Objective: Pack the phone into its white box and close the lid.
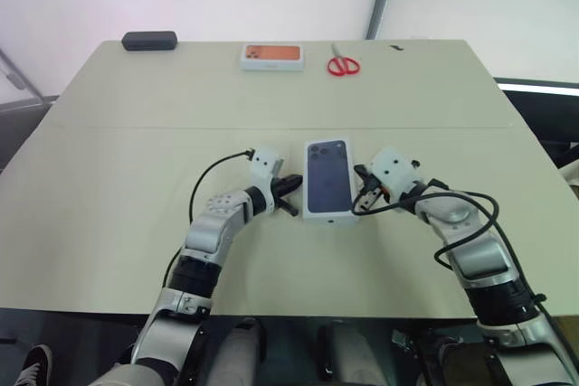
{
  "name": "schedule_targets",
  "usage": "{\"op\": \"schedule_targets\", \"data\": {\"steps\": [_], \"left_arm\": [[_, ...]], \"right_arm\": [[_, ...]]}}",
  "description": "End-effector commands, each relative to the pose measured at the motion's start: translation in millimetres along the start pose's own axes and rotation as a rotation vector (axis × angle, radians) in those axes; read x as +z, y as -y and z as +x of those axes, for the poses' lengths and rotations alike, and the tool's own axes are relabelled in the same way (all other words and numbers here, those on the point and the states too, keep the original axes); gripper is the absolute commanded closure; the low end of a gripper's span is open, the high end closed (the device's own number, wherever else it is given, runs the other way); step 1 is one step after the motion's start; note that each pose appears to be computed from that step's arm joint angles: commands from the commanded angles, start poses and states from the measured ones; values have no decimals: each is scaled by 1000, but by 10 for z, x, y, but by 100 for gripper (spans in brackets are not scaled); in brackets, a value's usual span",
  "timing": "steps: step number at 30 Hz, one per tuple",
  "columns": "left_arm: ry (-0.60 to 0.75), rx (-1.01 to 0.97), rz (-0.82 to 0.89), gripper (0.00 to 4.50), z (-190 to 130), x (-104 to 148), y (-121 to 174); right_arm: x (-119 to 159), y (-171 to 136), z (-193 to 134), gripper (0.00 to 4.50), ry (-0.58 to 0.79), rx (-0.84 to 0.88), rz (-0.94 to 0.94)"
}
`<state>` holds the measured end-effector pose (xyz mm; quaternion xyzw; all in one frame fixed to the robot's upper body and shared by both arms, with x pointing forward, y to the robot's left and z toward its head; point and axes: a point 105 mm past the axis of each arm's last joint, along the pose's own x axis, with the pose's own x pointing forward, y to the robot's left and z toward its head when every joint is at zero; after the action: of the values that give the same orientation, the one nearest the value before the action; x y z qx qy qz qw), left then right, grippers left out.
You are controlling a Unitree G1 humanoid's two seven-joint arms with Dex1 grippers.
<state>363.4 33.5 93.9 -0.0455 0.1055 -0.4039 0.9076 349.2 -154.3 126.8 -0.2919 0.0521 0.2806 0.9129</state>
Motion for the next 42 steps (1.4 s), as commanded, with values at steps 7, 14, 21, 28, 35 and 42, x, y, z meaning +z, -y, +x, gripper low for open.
{"op": "schedule_targets", "data": {"steps": [7, 14, 21, 28, 35, 42], "left_arm": [[49, -100, 81, 450, 84, 209, 265], [29, -105, 70, 450, 74, 150, 276], [37, -85, 74, 450, 46, 170, 205], [49, -73, 58, 450, 4, 212, 153], [73, -29, 49, 450, -114, 286, -10], [124, -13, 53, 450, -129, 485, -84]], "right_arm": [[146, -52, -22, 447, 60, -2, -11], [59, -125, -6, 447, 26, 22, -10], [1, -194, 1, 447, 0, 53, -13], [-53, -114, 11, 447, -35, 21, -43], [-32, 409, -58, 447, -43, -172, -58], [195, 513, -41, 447, 33, -198, -84]]}}
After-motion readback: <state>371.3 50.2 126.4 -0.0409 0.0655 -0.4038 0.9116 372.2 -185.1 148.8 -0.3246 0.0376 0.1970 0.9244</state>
